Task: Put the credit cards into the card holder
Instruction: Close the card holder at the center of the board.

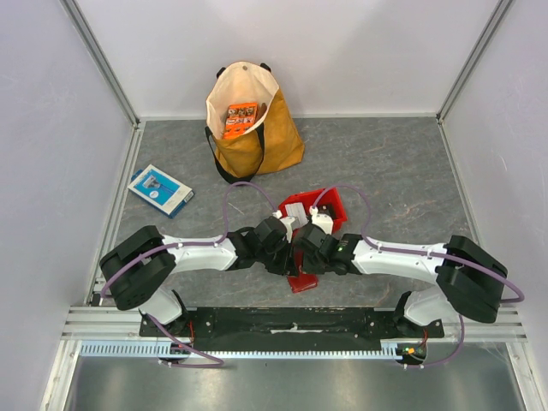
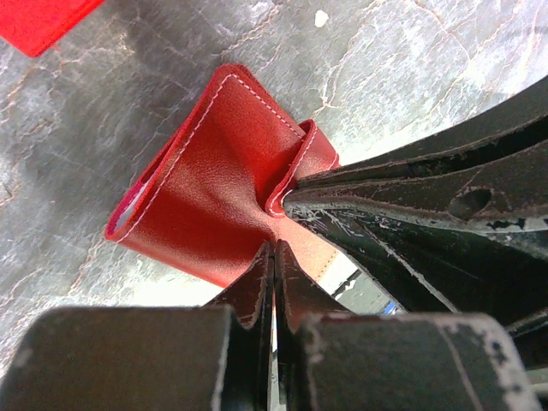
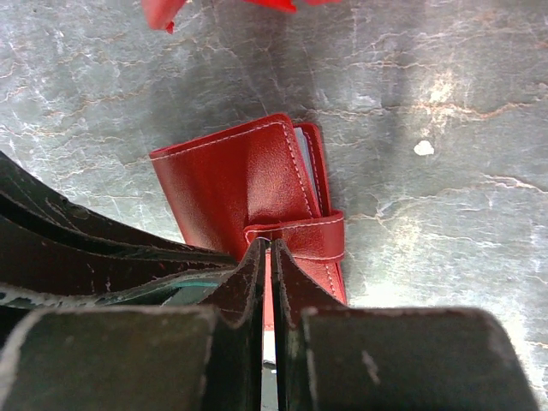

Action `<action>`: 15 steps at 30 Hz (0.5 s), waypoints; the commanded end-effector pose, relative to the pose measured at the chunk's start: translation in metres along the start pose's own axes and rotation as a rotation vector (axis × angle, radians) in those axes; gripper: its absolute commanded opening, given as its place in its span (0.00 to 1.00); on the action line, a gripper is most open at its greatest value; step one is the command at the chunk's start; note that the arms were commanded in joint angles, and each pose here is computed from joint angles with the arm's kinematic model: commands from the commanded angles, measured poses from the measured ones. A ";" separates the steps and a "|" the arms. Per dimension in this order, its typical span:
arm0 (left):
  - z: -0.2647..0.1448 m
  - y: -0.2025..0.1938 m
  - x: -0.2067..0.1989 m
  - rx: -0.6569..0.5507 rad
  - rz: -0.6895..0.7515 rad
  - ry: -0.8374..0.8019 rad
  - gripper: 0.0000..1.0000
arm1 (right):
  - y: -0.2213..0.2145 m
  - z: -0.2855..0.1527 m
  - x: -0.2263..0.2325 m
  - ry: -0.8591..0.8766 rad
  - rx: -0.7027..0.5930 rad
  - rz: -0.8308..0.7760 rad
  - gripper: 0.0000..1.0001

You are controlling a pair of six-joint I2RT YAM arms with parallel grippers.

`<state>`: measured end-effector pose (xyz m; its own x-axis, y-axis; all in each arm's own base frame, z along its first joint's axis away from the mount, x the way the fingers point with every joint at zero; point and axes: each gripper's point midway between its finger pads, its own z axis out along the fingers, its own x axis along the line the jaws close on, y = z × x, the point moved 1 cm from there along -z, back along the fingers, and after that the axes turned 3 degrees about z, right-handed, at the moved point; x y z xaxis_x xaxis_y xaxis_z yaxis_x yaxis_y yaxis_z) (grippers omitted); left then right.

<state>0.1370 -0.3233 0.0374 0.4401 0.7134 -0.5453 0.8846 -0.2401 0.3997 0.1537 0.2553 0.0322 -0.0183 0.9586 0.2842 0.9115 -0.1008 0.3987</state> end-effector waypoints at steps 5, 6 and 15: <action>-0.001 -0.009 0.004 0.010 0.023 0.011 0.02 | -0.066 0.031 -0.102 -0.338 0.220 -0.079 0.07; -0.001 -0.010 0.004 0.013 0.027 0.011 0.02 | -0.067 0.032 -0.106 -0.345 0.225 -0.073 0.07; -0.002 -0.012 0.007 0.011 0.022 0.018 0.02 | -0.079 0.027 -0.112 -0.354 0.290 -0.068 0.05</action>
<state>0.1380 -0.3194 0.0373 0.4388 0.7212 -0.5361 0.8818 -0.2306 0.4114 0.1576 0.2622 0.0268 0.0036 0.9391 0.3436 0.9295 -0.1299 0.3453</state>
